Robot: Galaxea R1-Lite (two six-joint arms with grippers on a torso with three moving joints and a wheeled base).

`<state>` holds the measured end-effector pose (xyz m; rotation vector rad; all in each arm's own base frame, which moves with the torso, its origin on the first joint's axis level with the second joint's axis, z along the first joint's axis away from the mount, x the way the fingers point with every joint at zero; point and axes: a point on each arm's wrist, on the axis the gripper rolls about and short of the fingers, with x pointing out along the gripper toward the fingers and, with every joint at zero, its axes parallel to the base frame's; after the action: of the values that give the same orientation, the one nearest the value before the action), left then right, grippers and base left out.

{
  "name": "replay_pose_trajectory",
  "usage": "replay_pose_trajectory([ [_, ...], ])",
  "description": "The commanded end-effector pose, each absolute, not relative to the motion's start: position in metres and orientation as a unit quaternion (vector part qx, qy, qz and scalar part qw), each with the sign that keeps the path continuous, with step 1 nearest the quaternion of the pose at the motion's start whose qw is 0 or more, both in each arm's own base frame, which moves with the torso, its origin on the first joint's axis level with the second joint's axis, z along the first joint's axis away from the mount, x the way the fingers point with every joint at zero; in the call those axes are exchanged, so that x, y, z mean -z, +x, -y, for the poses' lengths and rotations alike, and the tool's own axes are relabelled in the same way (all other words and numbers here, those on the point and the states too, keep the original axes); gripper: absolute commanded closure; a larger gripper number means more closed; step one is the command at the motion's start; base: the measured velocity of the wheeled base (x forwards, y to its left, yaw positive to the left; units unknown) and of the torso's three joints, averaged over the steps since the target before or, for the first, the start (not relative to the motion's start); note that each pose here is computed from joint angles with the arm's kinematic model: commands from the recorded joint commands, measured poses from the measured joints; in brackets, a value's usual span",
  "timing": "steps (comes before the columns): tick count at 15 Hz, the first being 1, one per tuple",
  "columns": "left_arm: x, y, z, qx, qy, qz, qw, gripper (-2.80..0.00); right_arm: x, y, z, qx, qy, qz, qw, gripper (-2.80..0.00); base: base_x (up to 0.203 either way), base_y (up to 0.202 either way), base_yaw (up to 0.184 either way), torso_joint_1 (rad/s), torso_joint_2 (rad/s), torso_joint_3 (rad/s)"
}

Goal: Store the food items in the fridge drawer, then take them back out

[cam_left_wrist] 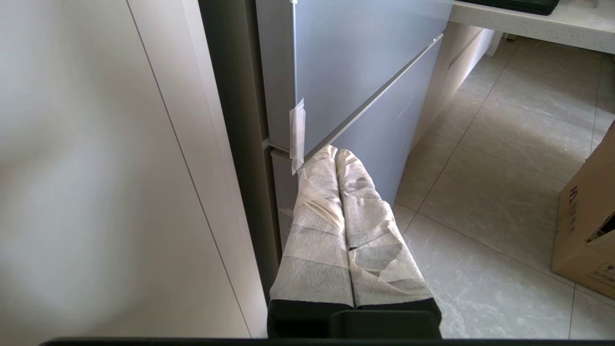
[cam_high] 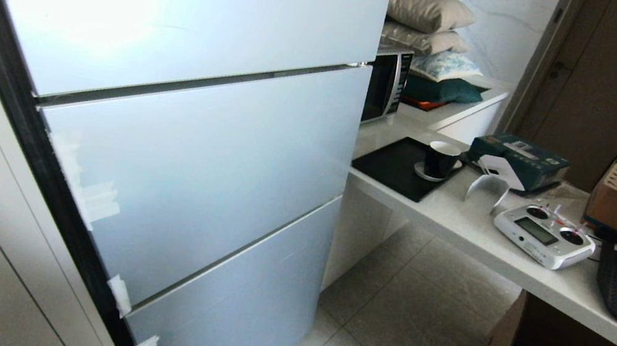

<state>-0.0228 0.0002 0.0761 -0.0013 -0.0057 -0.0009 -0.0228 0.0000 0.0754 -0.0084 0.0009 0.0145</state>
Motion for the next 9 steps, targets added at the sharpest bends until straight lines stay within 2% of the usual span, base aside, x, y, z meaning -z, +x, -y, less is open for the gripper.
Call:
replay_pose_trajectory([
  [1, -0.0761, -0.0227, -0.0002, 0.0, -0.001, 0.002, 1.0, 0.0, -0.0754, -0.0227, 0.0, -0.008, -0.004, -0.002, 1.0, 0.0, 0.0, 0.0, 0.0, 0.0, 0.0, 0.0],
  [9, -0.0833, -0.0242, -0.0002, 0.0, -0.003, 0.021, 1.0, 0.0, -0.0754, -0.0227, 0.0, -0.008, -0.004, -0.002, 1.0, 0.0, 0.0, 0.0, 0.0, 0.0, 0.0, 0.0],
])
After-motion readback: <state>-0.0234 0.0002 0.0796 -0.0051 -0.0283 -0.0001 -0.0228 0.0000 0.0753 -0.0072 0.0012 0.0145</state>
